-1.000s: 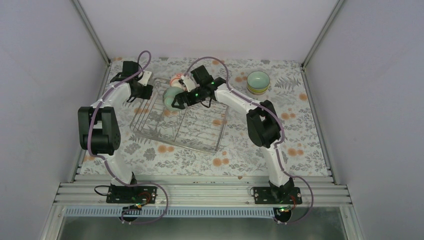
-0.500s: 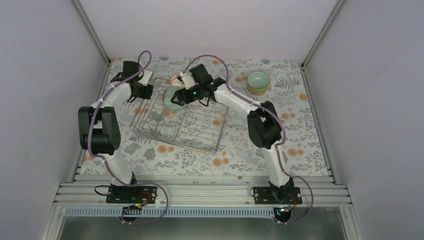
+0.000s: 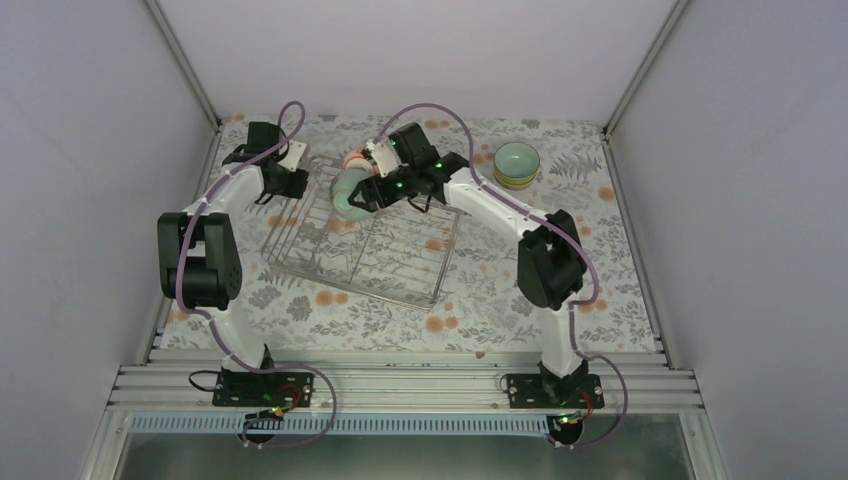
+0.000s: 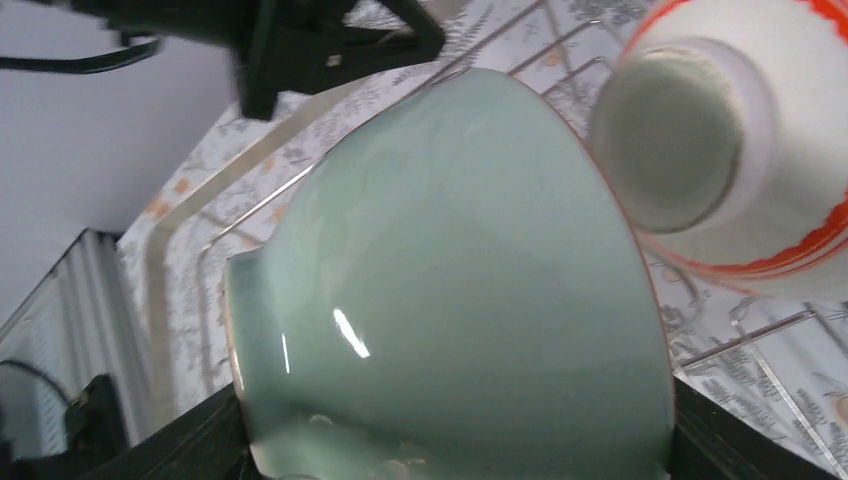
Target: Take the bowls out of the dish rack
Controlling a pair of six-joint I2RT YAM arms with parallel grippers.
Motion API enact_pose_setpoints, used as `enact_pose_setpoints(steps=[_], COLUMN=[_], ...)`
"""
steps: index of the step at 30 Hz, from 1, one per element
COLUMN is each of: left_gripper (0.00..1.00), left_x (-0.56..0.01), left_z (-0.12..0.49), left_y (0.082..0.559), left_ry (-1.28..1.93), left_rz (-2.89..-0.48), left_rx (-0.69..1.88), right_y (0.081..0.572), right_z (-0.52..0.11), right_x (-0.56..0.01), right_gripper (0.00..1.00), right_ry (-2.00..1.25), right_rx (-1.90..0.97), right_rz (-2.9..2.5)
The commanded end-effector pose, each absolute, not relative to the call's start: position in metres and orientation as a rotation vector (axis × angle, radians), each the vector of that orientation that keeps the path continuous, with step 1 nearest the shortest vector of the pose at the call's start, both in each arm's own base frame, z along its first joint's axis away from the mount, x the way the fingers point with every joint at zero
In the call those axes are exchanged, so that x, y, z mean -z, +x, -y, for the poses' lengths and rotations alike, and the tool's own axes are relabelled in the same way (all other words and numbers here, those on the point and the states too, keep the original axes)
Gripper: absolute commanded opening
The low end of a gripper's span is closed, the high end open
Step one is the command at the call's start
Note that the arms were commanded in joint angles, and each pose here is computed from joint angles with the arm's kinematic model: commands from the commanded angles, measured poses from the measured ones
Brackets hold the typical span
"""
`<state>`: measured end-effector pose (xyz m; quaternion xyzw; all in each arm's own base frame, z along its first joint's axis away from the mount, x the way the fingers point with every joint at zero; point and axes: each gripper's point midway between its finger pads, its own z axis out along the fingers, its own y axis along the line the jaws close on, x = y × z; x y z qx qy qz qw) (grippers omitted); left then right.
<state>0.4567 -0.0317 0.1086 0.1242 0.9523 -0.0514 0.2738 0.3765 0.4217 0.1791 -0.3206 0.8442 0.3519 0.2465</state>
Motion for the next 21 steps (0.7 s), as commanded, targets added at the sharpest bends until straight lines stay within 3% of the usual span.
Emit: enact_pose_setpoints(steps=[1, 7, 21], left_gripper=[0.02, 0.02, 0.02], left_x=[-0.097, -0.097, -0.109], left_z=[0.035, 0.032, 0.035], left_y=[0.458, 0.458, 0.459], left_ry=[0.352, 0.356, 0.365], left_rz=[-2.590, -2.589, -2.558], left_rx=[0.159, 0.141, 0.154], right_y=[0.339, 0.338, 0.434], right_z=[-0.426, -0.406, -0.268], right_x=[-0.240, -0.277, -0.305], right_gripper=[0.48, 0.45, 0.41], right_ry=[-1.013, -1.020, -0.773], right_rx=[-1.123, -1.078, -0.477], right_rz=[-2.141, -2.047, -2.019])
